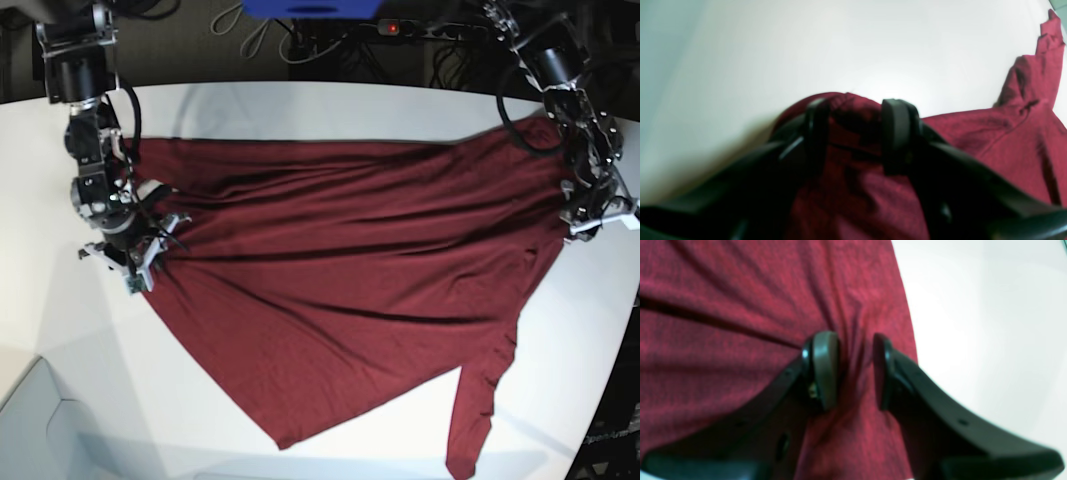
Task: Layout the t-shirt on the table in an organized manner, then fold the t-shirt properly
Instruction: 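Lower the stretched shirt onto the table with both grippers, then regrasp the shirt body with both grippers and pull it flatter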
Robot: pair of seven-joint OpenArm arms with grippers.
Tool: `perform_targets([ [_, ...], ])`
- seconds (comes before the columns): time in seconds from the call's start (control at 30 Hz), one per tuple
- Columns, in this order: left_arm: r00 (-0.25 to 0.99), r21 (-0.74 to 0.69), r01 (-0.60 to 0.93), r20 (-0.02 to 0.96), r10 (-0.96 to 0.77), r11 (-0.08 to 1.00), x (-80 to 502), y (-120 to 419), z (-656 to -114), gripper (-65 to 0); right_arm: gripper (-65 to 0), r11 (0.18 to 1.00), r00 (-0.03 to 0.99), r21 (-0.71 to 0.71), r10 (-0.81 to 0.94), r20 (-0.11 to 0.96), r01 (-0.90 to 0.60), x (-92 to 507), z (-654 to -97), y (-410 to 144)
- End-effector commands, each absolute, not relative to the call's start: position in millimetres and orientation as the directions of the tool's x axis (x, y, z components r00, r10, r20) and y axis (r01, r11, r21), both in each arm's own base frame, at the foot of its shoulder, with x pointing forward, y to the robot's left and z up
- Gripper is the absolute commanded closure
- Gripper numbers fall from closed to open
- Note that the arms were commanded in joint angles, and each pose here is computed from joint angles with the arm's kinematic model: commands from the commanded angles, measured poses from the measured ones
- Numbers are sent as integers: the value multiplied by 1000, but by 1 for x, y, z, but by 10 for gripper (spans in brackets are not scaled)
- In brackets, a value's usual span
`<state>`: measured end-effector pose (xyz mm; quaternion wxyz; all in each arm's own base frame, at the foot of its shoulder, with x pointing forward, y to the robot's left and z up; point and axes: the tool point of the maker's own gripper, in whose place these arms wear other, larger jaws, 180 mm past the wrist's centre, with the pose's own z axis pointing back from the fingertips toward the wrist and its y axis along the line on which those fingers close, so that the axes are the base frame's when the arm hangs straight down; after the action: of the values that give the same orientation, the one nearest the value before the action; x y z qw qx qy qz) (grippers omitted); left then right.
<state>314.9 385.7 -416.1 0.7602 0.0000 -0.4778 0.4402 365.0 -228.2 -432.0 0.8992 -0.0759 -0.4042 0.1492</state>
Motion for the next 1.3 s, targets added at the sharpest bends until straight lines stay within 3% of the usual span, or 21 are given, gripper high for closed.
perform_targets([
  [0.0,108,-430,-648,765,635,629,325,397,-391,-256,-191,938,719,-292,334,609,-188,341,-449,-255],
  [0.4,83,-423,-621,802,592,660,324,397,-366,-256,-191,952,765,-303,227,603,-43,310,-450,-312],
  [0.5,71,-440,-609,798,598,660,326,387,-363,-256,-191,946,721,-319,256,644,-51,318,-428,-305],
  [0.7,32,-496,-559,788,615,665,333,354,-350,-256,-192,953,517,-302,258,816,2,343,-343,-270],
  [0.83,81,-514,-516,767,636,686,345,318,-360,-256,-192,964,438,-265,250,864,-29,366,-320,-236],
  [1.07,172,-523,-436,751,638,733,358,265,-369,-256,-192,954,466,-235,296,834,-185,411,-349,-178],
  [1.27,248,-501,-415,741,624,759,357,243,-388,-256,-192,950,551,-200,303,777,-240,441,-384,-157],
])
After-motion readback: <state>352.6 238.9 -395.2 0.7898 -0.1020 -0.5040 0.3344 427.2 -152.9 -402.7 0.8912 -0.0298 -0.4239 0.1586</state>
